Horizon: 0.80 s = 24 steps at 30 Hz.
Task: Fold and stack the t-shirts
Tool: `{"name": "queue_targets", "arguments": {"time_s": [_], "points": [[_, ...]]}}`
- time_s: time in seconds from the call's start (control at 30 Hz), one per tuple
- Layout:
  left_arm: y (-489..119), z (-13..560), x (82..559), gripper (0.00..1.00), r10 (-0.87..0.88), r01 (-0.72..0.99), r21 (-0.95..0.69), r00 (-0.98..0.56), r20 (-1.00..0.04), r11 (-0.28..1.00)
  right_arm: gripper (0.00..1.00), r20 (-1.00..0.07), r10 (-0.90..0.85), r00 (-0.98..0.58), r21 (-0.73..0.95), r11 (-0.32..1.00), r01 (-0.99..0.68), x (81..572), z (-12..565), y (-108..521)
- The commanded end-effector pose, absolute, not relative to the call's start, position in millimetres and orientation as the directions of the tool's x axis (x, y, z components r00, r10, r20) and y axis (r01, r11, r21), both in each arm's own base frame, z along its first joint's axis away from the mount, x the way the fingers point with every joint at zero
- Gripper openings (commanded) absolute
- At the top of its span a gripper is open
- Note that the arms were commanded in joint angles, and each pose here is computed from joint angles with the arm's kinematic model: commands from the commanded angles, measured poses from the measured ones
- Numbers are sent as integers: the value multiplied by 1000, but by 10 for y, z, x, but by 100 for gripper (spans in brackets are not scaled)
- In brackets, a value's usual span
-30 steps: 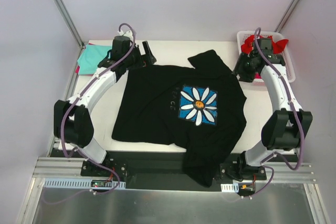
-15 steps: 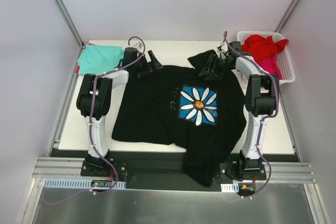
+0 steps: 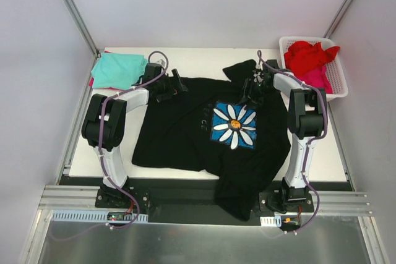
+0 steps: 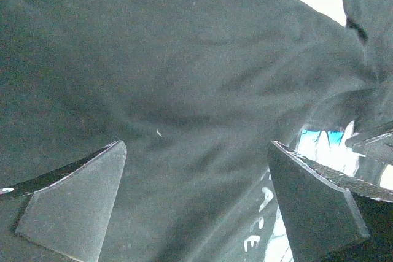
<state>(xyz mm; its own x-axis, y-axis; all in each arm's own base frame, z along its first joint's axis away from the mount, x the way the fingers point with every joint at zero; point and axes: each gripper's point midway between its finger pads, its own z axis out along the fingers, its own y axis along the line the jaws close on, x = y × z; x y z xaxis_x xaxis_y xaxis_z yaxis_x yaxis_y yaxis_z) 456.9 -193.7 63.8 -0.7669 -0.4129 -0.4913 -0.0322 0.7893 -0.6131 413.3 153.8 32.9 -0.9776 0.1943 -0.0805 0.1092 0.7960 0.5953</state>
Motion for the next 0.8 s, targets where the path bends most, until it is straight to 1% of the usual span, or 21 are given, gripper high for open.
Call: {"name": "queue_targets", "arguments": {"time_s": [0.0, 0.03, 0.13, 0.2, 0.33, 0.47, 0.5, 0.53, 0.6, 0.77], "points": [[-1730, 762, 4397, 99, -314, -39, -460, -782, -538, 887, 56, -60, 125, -990, 273, 956, 104, 3688, 271, 1187], [-1701, 752, 4404, 99, -304, -48, -439, -788, -535, 897, 56, -31, 118, -992, 245, 964, 107, 3600, 266, 1185], [-1679, 581, 4205, 99, -262, -72, -400, -856, -446, 914, 56, 12, 84, -996, 192, 978, 85, 3435, 279, 1227], [-1650, 480, 4047, 99, -249, -89, -379, -883, -398, 921, 56, 23, 60, -998, 130, 990, 62, 3345, 277, 1196], [-1604, 339, 3658, 99, -241, -110, -361, -909, -341, 926, 56, 35, -6, -999, 94, 996, -3, 3027, 305, 1318], [-1597, 283, 3329, 99, -199, -97, -302, -924, -327, 948, 57, 73, -51, -996, 47, 998, -48, 2721, 277, 1326], [-1575, 271, 3289, 99, -189, -97, -273, -923, -336, 957, 57, 73, -63, -995, 23, 998, -61, 2662, 266, 1310], [-1584, 243, 3147, 99, -173, -92, -255, -932, -318, 963, 57, 78, -82, -994, 7, 997, -82, 2577, 261, 1353], [-1564, 216, 3014, 99, -164, -95, -221, -933, -320, 971, 57, 87, -121, -989, -25, 992, -124, 2389, 255, 1382], [-1756, 186, 2574, 99, -95, -38, -204, -956, -278, 978, 57, 97, -162, -982, -71, 983, -169, 2040, 244, 1425]]}}
